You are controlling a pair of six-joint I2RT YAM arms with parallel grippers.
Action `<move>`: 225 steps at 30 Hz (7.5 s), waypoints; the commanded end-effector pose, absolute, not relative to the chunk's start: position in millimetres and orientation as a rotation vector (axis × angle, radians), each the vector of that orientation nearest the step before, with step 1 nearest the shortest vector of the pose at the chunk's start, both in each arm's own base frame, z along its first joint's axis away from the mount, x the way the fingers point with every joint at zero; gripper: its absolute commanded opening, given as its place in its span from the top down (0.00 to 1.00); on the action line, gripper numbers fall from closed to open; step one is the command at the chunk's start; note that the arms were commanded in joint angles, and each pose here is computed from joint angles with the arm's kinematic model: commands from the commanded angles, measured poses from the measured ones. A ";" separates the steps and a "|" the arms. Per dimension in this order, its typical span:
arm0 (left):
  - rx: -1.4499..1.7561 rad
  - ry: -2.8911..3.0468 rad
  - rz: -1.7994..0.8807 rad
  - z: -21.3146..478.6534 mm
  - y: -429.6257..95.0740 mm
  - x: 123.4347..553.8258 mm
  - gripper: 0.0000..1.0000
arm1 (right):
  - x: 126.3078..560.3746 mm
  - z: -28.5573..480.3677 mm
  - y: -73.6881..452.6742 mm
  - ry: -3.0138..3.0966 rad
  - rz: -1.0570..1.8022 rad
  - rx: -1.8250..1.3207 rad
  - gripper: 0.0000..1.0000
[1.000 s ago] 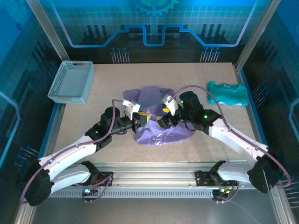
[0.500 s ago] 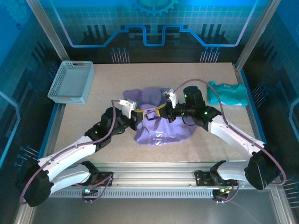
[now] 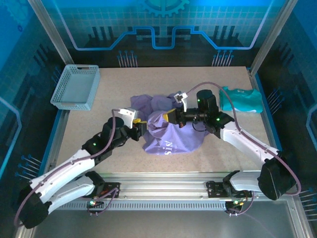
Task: Fold the inside-out t-shirt
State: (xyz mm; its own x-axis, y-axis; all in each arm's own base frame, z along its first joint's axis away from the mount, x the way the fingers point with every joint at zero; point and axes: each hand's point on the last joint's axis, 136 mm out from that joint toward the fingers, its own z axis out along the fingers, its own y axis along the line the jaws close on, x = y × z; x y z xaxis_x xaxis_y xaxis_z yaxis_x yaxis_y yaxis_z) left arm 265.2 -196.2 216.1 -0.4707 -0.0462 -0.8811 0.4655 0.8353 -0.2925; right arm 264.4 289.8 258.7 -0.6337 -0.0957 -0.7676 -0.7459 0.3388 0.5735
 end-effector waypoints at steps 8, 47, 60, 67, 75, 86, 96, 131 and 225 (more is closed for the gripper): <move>0.518 2.055 -1.097 231.0 -263.8 235.1 0.63 | 274.2 269.5 284.8 1.964 1.320 -0.694 1.00; 0.413 2.057 -1.318 238.6 -271.4 265.2 0.95 | 289.9 261.5 268.9 2.027 1.198 -0.587 1.00; 0.418 1.918 -1.320 302.7 -266.6 246.3 1.00 | 313.9 241.1 249.4 2.269 0.792 -0.509 0.72; 0.340 1.978 -1.213 304.9 -266.0 256.8 1.00 | 285.5 272.3 228.8 2.110 0.641 -0.654 0.57; 0.338 1.976 -1.228 305.8 -270.7 260.1 1.00 | 232.1 280.9 273.7 1.896 0.909 -0.898 0.57; 0.348 1.974 -1.221 304.4 -268.8 256.6 1.00 | 253.9 273.9 301.2 1.903 0.950 -0.910 0.67; 0.267 2.022 -1.074 288.8 -254.0 271.5 1.00 | 237.1 278.8 292.9 1.869 0.968 -0.958 1.00; 0.210 2.263 -0.800 217.0 -240.0 297.7 0.57 | 250.5 297.5 273.3 1.844 1.017 -0.834 1.00; 0.389 2.022 -1.284 300.4 -261.7 260.9 1.00 | 282.1 276.0 247.0 1.976 0.679 -0.772 1.00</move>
State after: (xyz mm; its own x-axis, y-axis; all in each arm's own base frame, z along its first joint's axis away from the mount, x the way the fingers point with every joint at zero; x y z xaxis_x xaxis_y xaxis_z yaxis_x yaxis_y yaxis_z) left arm 292.0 -256.6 293.1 -0.6048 -0.1213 -0.7871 0.5869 0.6002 -0.5434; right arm 277.9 247.2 277.8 -0.4667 -0.1785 -0.8662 -0.7349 0.6232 0.2675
